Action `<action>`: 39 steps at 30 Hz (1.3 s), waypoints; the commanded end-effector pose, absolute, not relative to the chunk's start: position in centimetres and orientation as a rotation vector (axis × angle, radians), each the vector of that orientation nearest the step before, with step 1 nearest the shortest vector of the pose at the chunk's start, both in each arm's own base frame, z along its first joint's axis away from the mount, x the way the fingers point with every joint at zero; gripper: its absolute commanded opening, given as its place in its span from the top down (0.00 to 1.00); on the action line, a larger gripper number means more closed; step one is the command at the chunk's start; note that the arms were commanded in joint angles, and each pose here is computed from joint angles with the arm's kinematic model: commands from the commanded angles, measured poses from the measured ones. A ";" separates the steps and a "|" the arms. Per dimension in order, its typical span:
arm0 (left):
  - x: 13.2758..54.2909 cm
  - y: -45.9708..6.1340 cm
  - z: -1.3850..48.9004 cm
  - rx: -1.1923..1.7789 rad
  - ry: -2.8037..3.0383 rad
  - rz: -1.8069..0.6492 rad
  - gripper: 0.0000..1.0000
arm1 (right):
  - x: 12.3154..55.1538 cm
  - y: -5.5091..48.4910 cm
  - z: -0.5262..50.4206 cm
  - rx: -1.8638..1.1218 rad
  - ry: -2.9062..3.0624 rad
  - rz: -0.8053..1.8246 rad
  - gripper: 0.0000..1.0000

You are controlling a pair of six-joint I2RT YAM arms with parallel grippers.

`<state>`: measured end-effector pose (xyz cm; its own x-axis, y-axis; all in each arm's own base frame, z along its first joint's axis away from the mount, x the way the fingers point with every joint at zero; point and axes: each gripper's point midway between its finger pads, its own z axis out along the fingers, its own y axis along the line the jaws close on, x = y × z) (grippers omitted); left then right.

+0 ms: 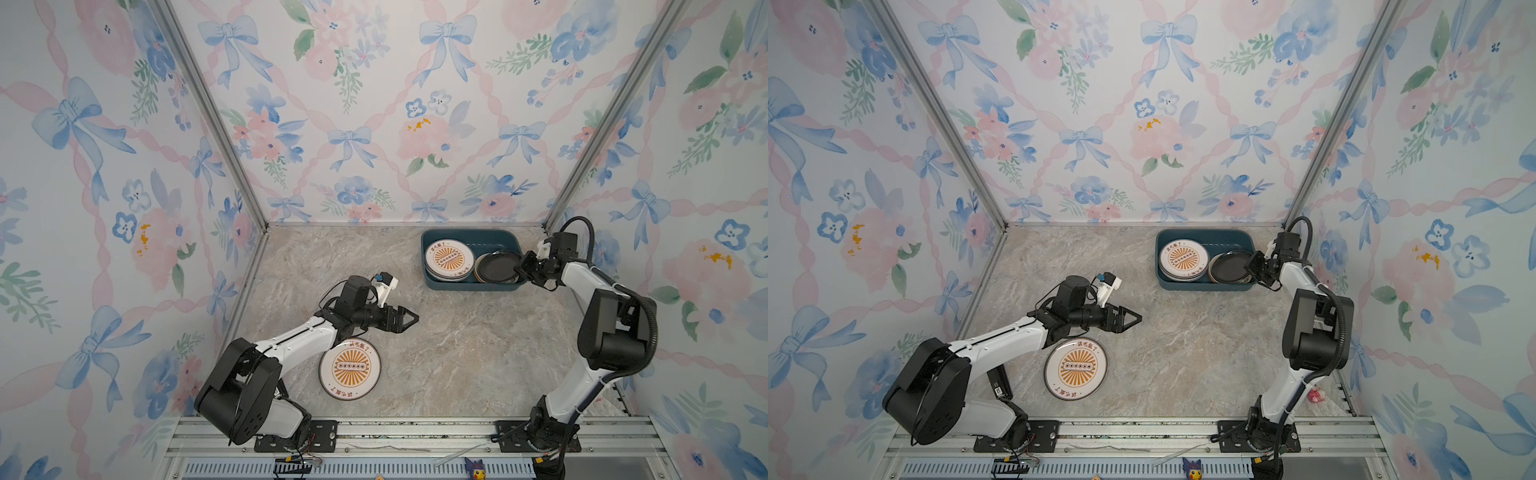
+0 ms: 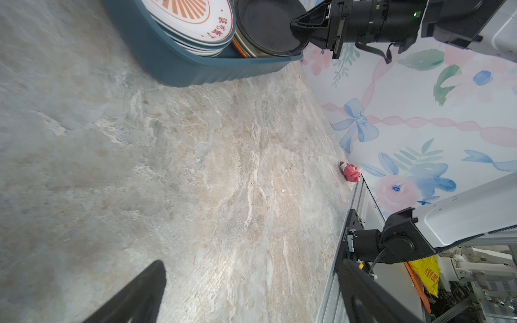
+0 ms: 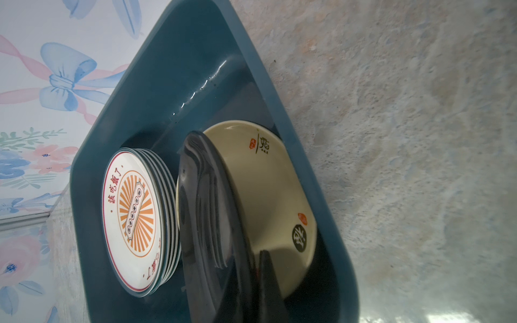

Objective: Place the plates into the plastic bin on the countertop
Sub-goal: Place the plate in the plastic bin.

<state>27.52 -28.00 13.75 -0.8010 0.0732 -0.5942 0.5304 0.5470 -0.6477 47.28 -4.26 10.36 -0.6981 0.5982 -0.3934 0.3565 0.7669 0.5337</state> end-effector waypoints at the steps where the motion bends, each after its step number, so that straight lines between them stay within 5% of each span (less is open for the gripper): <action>1: 27.6 -27.6 12.8 0.490 2.295 -1.167 0.02 | 47.7 -4.9 9.9 0.738 2.413 0.556 1.00; 9: 27.7 -27.5 12.6 0.487 2.302 -1.161 0.02 | 47.5 -5.3 9.1 0.753 2.440 0.515 0.96; 18: 27.9 -27.5 12.5 0.485 2.304 -1.160 0.02 | 47.0 -5.5 8.0 0.772 2.475 0.481 0.70; 39: 27.8 -27.5 13.0 0.482 2.294 -1.164 0.03 | 45.6 -6.9 9.3 0.767 2.508 0.327 0.58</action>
